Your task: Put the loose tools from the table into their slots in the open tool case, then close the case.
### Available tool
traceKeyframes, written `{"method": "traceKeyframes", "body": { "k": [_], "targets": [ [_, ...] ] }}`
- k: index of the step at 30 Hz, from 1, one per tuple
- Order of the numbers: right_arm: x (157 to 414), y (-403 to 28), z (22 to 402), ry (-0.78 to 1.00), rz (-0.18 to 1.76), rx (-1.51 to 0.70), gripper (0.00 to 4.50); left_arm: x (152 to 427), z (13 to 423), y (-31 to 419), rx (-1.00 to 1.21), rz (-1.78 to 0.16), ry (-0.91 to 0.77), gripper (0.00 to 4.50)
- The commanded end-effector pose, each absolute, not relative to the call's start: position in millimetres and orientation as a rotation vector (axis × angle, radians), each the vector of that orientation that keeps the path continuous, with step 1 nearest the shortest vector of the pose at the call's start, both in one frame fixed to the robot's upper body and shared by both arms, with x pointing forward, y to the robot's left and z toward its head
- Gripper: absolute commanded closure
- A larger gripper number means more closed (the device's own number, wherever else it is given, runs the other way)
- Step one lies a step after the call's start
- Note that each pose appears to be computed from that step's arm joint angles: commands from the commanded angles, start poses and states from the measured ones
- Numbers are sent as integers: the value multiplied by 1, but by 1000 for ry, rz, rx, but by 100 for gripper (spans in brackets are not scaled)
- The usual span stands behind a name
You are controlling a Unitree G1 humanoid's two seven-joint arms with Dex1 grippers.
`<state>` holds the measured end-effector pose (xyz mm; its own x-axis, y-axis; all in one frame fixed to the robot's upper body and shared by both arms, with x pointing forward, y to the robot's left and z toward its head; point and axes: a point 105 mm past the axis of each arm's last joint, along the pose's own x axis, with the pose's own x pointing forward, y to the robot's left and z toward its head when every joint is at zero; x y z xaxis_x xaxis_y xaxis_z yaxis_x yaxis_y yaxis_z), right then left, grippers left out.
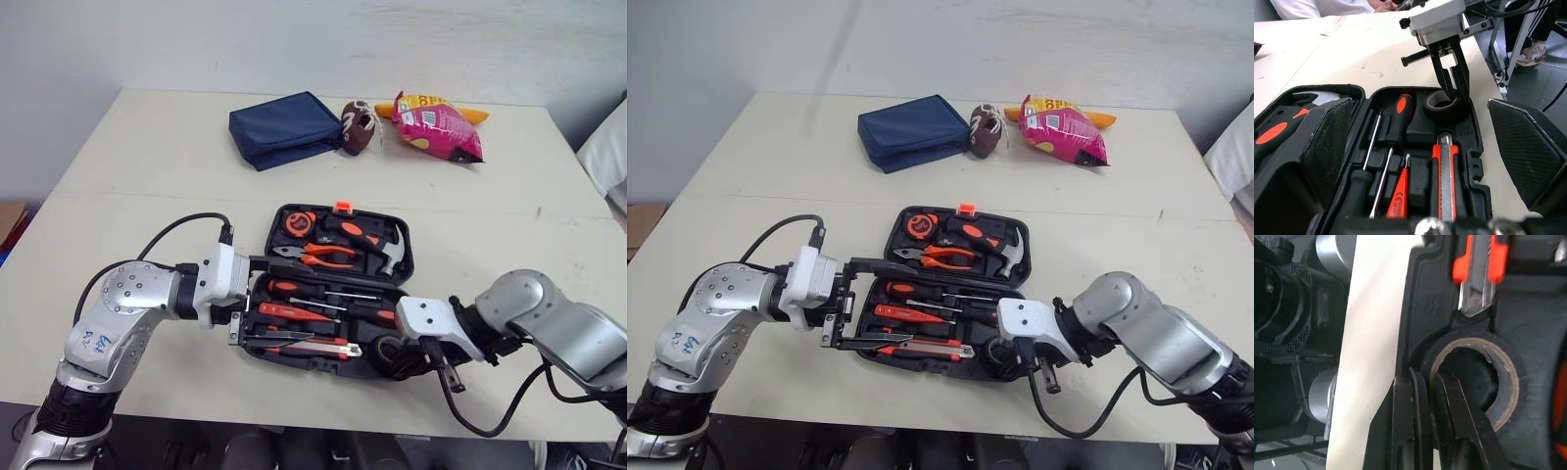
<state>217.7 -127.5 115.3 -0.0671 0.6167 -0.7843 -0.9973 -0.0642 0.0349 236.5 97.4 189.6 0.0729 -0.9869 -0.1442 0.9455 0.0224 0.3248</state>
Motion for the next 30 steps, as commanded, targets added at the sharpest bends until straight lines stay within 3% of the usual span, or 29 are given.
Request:
{"method": "traceKeyframes", "body": {
  "k": [1,5,8,12,17,21,24,29,30],
  "targets": [
    [217,-131,115,725,1509,-725,448,230,194,93,405,-1520,-171,0],
    [208,-129,120,747,1557,-661,448,229,194,93,404,-1521,-169,0],
    [209,-119,131,644,1594,-639,328,229,194,94,405,-1519,-167,0],
    [197,-119,143,602,1699,-559,118,230,193,95,406,-1515,-162,0],
    [197,-124,161,511,1730,-474,118,232,192,100,411,-1506,-148,0],
    [204,-117,165,342,1719,-334,118,235,192,103,418,-1492,-152,0],
    [211,-114,148,256,1682,-319,200,236,193,103,415,-1490,-167,0],
    [222,-118,125,200,1635,-323,448,233,189,105,399,-1519,-150,0],
    [226,-124,113,224,1606,-343,448,233,186,106,399,-1525,-136,0]
  ]
}}
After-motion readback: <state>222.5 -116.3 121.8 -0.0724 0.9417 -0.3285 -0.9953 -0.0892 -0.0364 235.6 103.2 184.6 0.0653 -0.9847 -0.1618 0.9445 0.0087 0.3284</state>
